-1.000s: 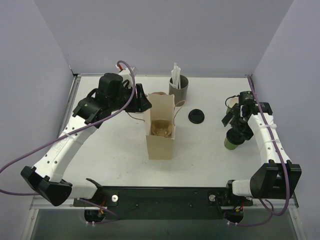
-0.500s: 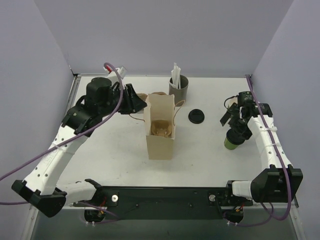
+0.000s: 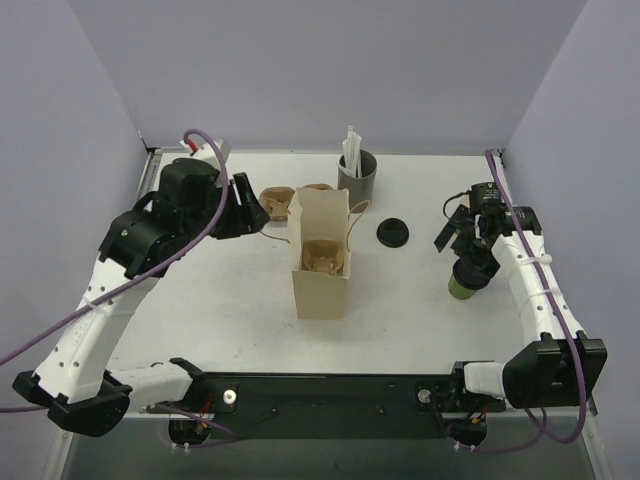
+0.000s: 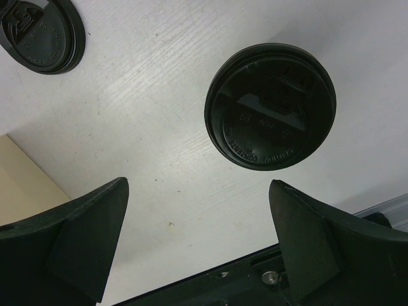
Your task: Pack the takeout coffee
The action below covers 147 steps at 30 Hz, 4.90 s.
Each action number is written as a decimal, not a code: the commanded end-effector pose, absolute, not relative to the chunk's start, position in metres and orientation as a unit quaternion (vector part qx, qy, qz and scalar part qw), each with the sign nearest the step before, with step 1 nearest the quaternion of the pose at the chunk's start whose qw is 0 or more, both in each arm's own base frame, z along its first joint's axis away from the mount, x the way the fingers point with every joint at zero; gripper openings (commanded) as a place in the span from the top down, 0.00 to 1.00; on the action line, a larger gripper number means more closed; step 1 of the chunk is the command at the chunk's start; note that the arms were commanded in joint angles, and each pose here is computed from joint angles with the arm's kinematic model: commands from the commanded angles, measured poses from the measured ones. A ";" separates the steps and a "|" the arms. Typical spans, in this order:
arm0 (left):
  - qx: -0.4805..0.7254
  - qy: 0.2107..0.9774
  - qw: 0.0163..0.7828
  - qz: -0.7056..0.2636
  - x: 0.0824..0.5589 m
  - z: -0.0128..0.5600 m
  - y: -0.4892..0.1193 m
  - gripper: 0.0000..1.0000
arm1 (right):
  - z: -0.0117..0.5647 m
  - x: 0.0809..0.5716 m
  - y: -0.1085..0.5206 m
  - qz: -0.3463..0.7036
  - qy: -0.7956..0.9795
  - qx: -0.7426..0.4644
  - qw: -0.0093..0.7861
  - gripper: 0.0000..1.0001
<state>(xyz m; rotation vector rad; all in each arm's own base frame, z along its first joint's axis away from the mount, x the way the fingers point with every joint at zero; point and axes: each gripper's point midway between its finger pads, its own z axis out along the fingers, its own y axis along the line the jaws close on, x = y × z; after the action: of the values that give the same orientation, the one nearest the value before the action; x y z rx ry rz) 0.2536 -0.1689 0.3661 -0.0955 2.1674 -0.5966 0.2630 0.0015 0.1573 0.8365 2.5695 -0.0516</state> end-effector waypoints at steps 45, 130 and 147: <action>0.191 0.860 0.449 -0.153 0.326 0.336 -0.231 1.00 | 0.168 0.257 -0.008 -0.042 0.925 0.300 0.229 0.14; 0.187 0.939 0.266 -0.116 0.307 0.215 -0.248 1.00 | 0.169 0.262 0.019 0.076 0.913 0.328 0.230 0.14; 0.353 0.796 0.479 -0.112 0.295 0.351 -0.265 1.00 | 0.194 0.278 0.043 0.100 0.912 0.296 0.265 0.14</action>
<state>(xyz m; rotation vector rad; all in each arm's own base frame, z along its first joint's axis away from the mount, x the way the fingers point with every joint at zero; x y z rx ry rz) 0.3062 -0.2572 0.3171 0.6256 2.2156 -0.3677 0.2728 0.0360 0.1829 0.8194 2.4868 0.2562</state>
